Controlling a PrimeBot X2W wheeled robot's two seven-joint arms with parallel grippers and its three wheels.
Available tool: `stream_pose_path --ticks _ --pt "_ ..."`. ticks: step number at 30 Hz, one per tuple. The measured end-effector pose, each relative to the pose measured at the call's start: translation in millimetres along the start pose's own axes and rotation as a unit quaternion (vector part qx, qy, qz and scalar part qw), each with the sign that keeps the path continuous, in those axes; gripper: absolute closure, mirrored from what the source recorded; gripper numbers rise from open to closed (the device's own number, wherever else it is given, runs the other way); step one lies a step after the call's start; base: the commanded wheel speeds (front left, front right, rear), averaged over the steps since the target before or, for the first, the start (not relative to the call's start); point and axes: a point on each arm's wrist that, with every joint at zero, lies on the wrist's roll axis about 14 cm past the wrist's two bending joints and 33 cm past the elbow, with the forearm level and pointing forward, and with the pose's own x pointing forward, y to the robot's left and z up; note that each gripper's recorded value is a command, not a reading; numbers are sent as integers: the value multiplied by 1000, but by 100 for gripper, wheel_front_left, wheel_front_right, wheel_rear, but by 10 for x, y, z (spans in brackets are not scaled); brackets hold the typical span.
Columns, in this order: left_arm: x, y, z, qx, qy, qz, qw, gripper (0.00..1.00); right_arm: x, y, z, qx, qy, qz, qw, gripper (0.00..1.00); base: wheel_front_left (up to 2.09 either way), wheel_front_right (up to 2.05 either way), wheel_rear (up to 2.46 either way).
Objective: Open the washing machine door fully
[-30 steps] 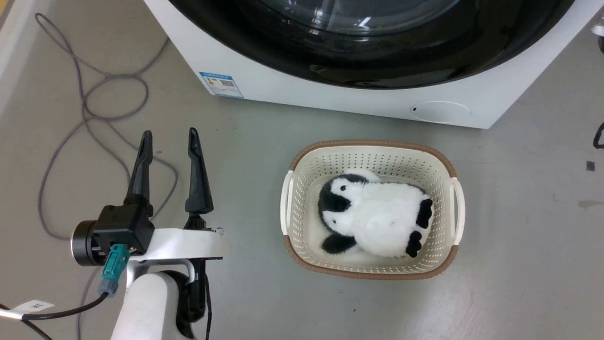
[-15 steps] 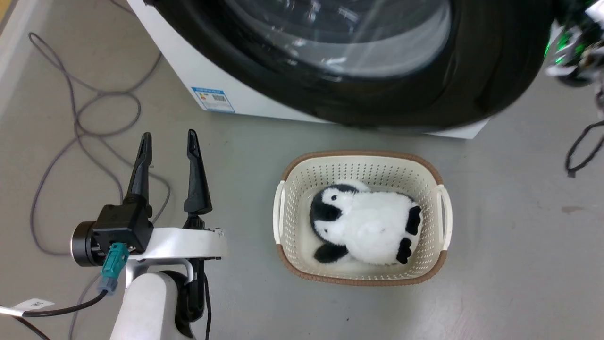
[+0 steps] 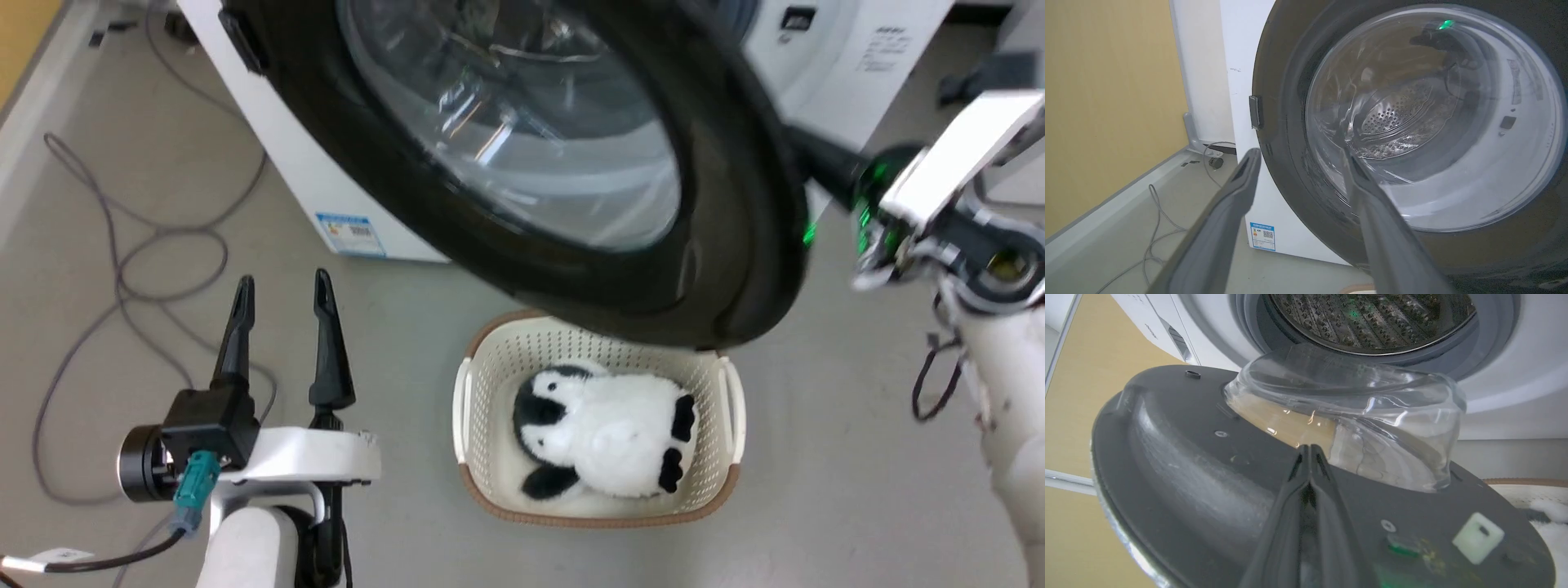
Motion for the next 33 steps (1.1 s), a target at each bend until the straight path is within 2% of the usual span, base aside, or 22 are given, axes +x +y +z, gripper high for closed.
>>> stream_pose_path --ticks 11,22,33 --pt "-206 5 127 1 -9 -9 1000 0 -237 336 -772 -4 82 45 996 100 0 0 0" --pt "-410 128 199 8 -13 0 1000 0 -331 670 -1583 27 151 101 983 100 0 0 0" --pt "-516 216 164 14 -5 10 1000 0 -398 753 -2126 66 198 117 971 100 0 0 0"
